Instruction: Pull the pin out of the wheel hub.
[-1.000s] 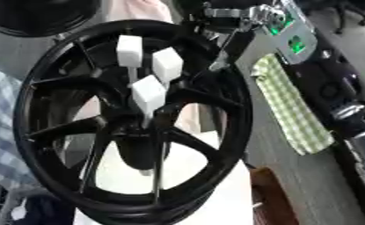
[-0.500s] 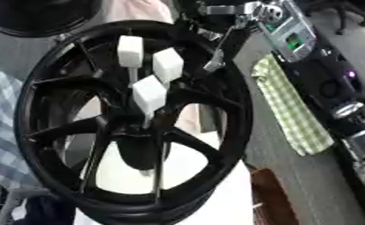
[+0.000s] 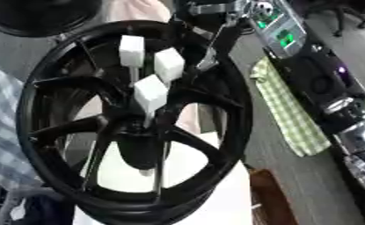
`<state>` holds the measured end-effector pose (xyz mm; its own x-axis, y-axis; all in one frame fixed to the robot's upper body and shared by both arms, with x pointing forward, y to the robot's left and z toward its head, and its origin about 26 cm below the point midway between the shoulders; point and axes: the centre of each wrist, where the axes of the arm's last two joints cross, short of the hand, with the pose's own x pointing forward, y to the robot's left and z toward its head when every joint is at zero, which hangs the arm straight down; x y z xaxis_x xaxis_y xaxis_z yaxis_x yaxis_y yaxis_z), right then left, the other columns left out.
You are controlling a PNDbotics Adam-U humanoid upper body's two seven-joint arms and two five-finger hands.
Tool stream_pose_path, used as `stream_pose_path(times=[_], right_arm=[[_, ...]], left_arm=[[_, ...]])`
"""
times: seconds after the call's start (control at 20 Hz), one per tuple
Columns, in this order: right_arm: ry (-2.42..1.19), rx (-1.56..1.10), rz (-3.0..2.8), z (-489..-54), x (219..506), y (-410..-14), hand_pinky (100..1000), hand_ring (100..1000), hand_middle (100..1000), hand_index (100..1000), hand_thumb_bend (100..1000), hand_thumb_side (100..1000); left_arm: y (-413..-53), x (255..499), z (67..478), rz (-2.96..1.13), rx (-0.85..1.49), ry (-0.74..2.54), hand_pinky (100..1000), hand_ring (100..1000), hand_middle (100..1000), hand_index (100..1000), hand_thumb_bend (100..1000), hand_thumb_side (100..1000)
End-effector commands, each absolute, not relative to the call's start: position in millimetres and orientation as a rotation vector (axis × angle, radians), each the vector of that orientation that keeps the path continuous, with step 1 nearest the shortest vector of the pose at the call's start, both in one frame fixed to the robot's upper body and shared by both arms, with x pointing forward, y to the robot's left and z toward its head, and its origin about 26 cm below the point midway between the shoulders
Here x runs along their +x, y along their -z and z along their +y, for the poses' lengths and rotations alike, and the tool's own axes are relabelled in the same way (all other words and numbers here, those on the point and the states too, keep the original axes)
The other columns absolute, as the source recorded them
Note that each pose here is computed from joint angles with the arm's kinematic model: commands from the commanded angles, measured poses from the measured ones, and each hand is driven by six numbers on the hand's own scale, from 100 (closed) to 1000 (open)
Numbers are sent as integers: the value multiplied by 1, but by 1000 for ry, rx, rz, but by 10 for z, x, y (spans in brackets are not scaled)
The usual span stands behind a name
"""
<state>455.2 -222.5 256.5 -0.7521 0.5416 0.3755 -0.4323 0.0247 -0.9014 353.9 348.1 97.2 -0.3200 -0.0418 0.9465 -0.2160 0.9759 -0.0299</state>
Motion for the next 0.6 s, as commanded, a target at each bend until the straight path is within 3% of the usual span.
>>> stream_pose_path(times=[0.05,0.6], right_arm=[[-1811,-117,-1618,-2260,4543,-2680,661,737,697,817,589,198],[-1761,-136,-1579,-2232,4524,-2681,649,724,682,806,588,182]], left_arm=[[-1114,3557,3478,-1929,191,-160,634,573,440,710,100,783],[-1138,3560,3445,-1934,182,-168,633,574,440,709,100,783]])
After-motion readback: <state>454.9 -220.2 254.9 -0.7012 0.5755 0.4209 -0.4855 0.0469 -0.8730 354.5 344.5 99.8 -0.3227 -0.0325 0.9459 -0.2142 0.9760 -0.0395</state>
